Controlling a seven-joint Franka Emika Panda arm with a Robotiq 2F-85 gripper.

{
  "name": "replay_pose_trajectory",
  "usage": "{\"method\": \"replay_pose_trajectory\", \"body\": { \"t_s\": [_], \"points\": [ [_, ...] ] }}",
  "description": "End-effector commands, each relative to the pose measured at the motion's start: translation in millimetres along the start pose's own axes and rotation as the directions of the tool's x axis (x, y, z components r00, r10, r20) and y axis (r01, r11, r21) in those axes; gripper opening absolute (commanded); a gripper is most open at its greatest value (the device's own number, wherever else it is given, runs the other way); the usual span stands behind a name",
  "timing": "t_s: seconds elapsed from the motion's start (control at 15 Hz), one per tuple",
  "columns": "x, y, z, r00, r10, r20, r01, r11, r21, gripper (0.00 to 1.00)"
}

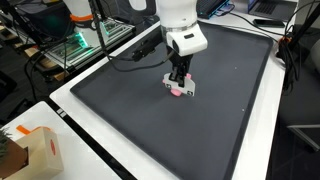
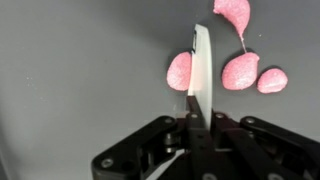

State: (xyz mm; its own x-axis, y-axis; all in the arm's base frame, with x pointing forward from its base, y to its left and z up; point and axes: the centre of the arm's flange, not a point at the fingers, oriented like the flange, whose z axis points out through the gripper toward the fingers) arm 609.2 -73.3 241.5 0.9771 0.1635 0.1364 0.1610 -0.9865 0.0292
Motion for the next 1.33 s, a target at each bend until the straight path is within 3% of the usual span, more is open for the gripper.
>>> {"method": "replay_pose_trajectory", "body": {
  "t_s": [0.0,1.27],
  "points": [
    [-21,6,23,0.994,0.005,0.110,-0.008,1.000,0.027,0.01],
    [-65,20,34,0.977,-0.006,0.215,-0.011,0.997,0.079,0.01]
  ]
}}
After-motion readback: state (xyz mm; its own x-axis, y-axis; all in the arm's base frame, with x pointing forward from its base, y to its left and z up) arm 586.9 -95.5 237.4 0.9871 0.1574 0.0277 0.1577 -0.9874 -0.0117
